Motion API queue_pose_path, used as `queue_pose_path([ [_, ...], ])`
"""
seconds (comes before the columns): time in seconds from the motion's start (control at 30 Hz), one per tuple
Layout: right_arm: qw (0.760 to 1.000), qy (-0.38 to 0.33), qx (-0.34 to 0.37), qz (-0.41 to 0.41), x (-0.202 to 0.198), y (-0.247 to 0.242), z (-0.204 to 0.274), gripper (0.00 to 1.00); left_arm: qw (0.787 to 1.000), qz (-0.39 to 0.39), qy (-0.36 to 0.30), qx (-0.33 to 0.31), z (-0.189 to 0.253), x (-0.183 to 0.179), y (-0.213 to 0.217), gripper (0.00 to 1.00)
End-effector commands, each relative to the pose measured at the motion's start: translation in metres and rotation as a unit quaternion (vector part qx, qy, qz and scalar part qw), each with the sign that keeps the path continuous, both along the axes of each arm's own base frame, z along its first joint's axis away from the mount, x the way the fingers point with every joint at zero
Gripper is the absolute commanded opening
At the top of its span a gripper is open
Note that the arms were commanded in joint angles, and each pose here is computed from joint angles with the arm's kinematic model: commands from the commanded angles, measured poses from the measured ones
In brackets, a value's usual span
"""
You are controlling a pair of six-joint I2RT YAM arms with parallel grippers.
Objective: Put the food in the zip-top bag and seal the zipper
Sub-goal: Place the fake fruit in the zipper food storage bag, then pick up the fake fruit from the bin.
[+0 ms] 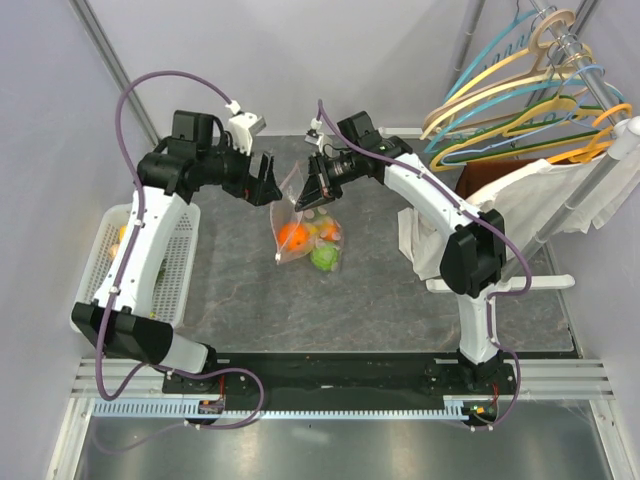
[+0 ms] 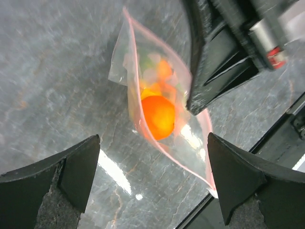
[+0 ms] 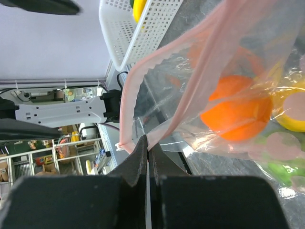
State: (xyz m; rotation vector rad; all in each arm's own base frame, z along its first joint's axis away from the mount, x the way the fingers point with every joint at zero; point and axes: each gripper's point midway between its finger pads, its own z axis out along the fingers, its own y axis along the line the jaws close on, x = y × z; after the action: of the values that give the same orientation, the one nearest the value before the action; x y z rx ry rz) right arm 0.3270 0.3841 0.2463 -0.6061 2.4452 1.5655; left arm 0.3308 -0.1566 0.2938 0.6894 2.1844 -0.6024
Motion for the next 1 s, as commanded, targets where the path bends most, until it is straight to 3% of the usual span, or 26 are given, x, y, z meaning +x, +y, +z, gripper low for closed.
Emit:
queue_pose_path([
  [0.0, 0.997, -0.050, 0.051, 0.006, -0.007, -0.007, 0.058, 0.00, 0.999, -0.016, -0.043, 0.002, 0.051, -0.023, 0.009, 1.00],
  [0.1, 0.997, -0.053, 0.048, -0.004, -0.006, -0.015, 0.058, 0.00, 0.998, 0.023, -0.050, 0.021, 0.050, -0.013, 0.043, 1.00],
  [0.2, 0.998, -0.050, 0.044, -0.011, -0.004, -0.020, 0.056, 0.00, 0.993, 0.112, -0.016, 0.045, 0.021, 0.004, 0.111, 0.96],
  [0.27, 0.998, -0.052, 0.043, -0.013, -0.002, -0.022, 0.056, 0.00, 0.980, 0.176, 0.008, 0.098, -0.009, 0.006, 0.160, 0.93],
  [0.3, 0.998, -0.054, 0.044, -0.012, -0.004, -0.022, 0.057, 0.00, 0.974, 0.185, 0.002, 0.128, -0.018, 0.009, 0.176, 0.93],
  [0.47, 0.998, -0.050, 0.039, -0.012, -0.003, -0.022, 0.052, 0.00, 0.939, 0.211, 0.091, 0.256, -0.111, -0.010, 0.257, 0.98],
  [0.57, 0.998, -0.049, 0.039, -0.013, -0.001, -0.022, 0.050, 0.00, 0.923, 0.228, 0.126, 0.281, -0.140, -0.011, 0.299, 0.97],
  [0.77, 0.998, -0.044, 0.033, -0.012, -0.003, -0.023, 0.044, 0.00, 0.898, 0.252, 0.106, 0.346, -0.147, 0.013, 0.347, 0.99],
  [0.97, 0.999, -0.042, 0.029, -0.014, -0.001, -0.023, 0.040, 0.00, 0.888, 0.260, 0.119, 0.361, -0.159, 0.031, 0.364, 1.00],
])
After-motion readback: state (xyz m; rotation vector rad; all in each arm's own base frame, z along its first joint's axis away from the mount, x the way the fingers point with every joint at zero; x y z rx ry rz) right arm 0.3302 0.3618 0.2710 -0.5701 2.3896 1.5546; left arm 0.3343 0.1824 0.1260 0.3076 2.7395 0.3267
